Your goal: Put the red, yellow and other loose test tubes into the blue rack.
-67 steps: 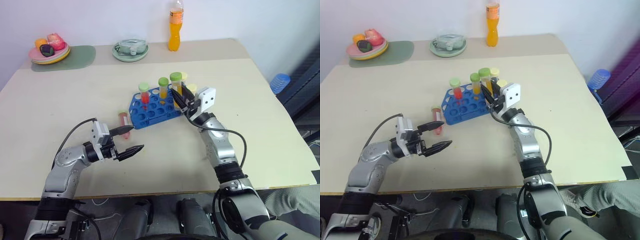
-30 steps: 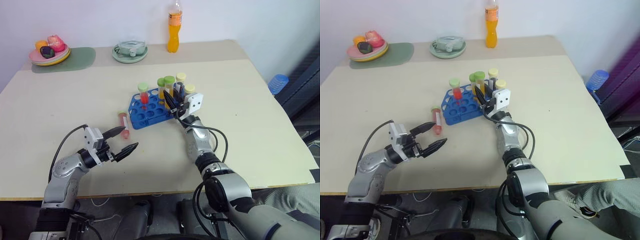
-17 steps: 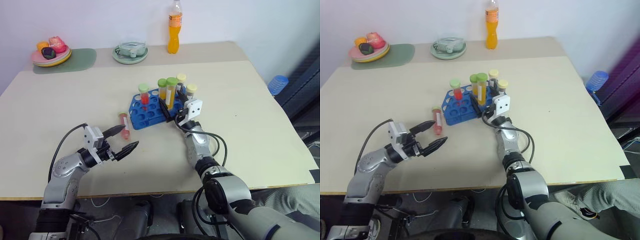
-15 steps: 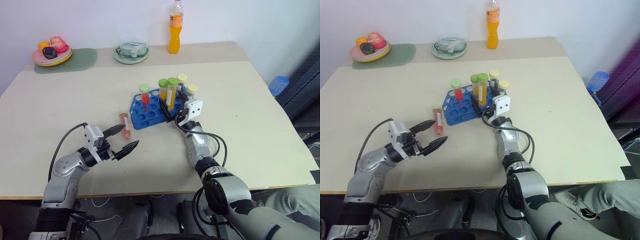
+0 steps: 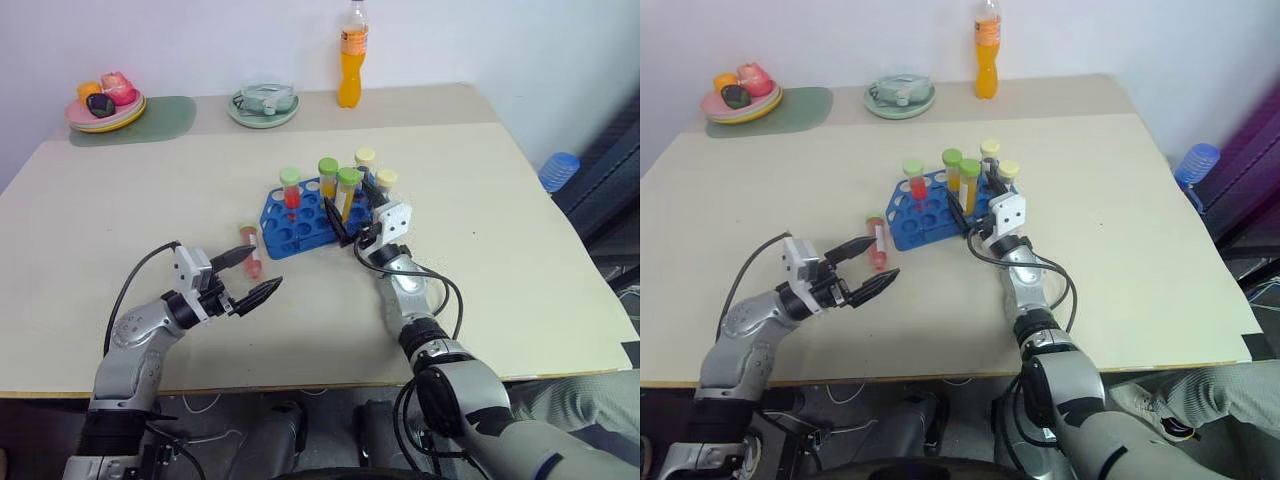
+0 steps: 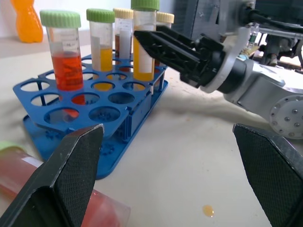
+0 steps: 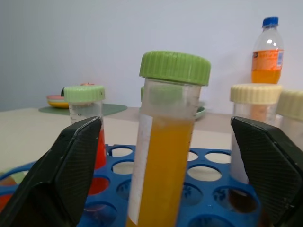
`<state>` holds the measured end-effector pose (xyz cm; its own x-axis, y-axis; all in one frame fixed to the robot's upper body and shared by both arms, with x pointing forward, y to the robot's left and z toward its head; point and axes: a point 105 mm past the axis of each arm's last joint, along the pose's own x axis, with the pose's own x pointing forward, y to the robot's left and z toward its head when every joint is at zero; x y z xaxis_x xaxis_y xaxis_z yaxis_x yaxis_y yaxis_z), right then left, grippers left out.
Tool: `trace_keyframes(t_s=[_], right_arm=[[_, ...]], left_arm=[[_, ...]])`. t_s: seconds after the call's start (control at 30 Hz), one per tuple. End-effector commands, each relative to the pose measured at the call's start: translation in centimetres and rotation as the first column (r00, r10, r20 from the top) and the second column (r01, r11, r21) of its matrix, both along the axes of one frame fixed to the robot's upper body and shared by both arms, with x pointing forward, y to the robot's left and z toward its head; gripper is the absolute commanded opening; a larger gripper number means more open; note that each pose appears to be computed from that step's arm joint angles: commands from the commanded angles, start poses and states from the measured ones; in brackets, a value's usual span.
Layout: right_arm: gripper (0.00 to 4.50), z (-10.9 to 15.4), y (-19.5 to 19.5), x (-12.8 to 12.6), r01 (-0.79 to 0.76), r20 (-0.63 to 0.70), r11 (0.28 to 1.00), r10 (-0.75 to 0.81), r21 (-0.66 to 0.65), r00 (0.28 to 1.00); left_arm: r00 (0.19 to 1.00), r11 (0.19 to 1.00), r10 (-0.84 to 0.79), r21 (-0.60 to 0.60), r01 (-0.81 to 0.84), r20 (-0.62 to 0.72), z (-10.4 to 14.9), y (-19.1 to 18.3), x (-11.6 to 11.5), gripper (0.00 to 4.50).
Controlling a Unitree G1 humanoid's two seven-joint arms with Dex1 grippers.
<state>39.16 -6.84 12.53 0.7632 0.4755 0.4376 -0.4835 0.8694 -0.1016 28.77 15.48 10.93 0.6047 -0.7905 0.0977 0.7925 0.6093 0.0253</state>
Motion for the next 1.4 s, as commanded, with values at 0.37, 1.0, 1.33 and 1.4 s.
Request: trace_keyframes(t_s=[0.37, 1.0, 1.33, 1.4], right_arm=[[4.48, -0.4, -2.5, -4.0, -0.085, -0.005, 0.966, 0.087, -0.243, 0.996], [4.48, 8.7, -11.0, -12.3, -0.292, -0.248, 0.795, 0.183, -0.532, 0.951], [4.48, 9.7, -10.5, -13.6, -0.351, -0.287, 0.774, 0.226, -0.527, 0.931], [4.48, 9.9, -10.4, -13.8, -0.371, -0.302, 0.764, 0.239, -0.528, 0.923]], left_arm=[[0.999, 0.998, 0.038, -0.059, -0.036, 0.038, 2.1, 0.4, 0.4, 4.50], [0.628, 0.802, 0.581, 0.233, -0.549, -0.518, 5.0, 0.8, 5.9, 4.50], [0.411, 0.718, 0.639, 0.313, -0.622, -0.650, 3.6, -0.6, 7.0, 4.50], [0.391, 0.710, 0.647, 0.330, -0.621, -0.655, 3.6, -0.6, 7.2, 4.50]])
